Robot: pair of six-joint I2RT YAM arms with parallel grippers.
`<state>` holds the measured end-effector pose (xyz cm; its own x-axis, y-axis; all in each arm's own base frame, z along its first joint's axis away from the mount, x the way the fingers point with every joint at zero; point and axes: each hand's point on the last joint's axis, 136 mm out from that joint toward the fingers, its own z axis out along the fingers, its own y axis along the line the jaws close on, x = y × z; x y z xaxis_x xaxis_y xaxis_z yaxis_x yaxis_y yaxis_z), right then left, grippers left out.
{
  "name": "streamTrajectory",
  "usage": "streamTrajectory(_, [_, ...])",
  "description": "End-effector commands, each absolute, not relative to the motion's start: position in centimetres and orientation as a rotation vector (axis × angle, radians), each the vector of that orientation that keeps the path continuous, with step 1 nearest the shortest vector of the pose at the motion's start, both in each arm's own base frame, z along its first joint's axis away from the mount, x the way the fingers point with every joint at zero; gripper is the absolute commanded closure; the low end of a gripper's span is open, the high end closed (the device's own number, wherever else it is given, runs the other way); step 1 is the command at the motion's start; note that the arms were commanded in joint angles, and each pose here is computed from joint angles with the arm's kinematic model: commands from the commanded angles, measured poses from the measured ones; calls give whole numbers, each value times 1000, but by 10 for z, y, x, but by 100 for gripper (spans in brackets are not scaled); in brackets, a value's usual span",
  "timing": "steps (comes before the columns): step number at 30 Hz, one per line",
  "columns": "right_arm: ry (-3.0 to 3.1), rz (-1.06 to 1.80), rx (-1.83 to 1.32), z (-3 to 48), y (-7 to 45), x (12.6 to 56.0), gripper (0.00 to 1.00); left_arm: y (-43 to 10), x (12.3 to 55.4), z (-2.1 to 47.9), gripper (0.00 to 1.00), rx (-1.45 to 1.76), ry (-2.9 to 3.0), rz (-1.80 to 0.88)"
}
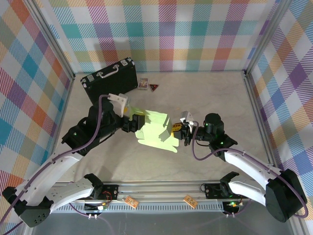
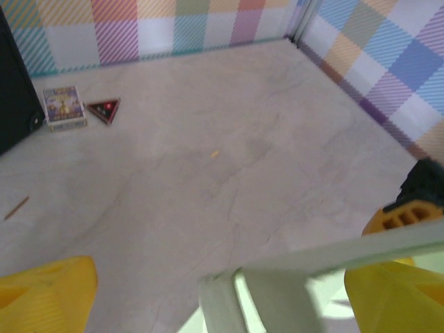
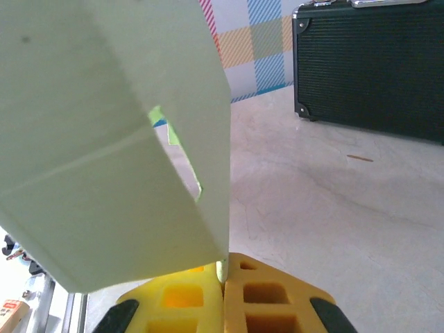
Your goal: Fold the paper box
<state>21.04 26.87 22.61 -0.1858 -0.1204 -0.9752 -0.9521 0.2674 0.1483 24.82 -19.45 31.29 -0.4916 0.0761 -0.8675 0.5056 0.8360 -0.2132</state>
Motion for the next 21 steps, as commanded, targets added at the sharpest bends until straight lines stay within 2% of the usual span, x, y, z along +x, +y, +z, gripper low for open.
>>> streamTrajectory(1, [1499, 1062, -1042, 235, 269, 209, 100, -182, 237, 297, 9, 457, 2079, -512])
streamTrajectory(8, [1507, 1056, -1051, 232, 267, 209, 100, -173, 227, 293, 10, 510, 2075, -473])
streamTrajectory(11, [1513, 1050, -1057, 231, 267, 209, 100, -170, 225, 292, 16, 533, 2098, -437])
streamTrajectory(15, [1511, 1054, -1060, 231, 266, 207, 100, -165, 225, 288, 34, 551, 2125, -391])
streamTrajectory(21, [1548, 1041, -1041, 229, 265, 212, 100, -165, 213, 286, 35, 575, 2105, -443])
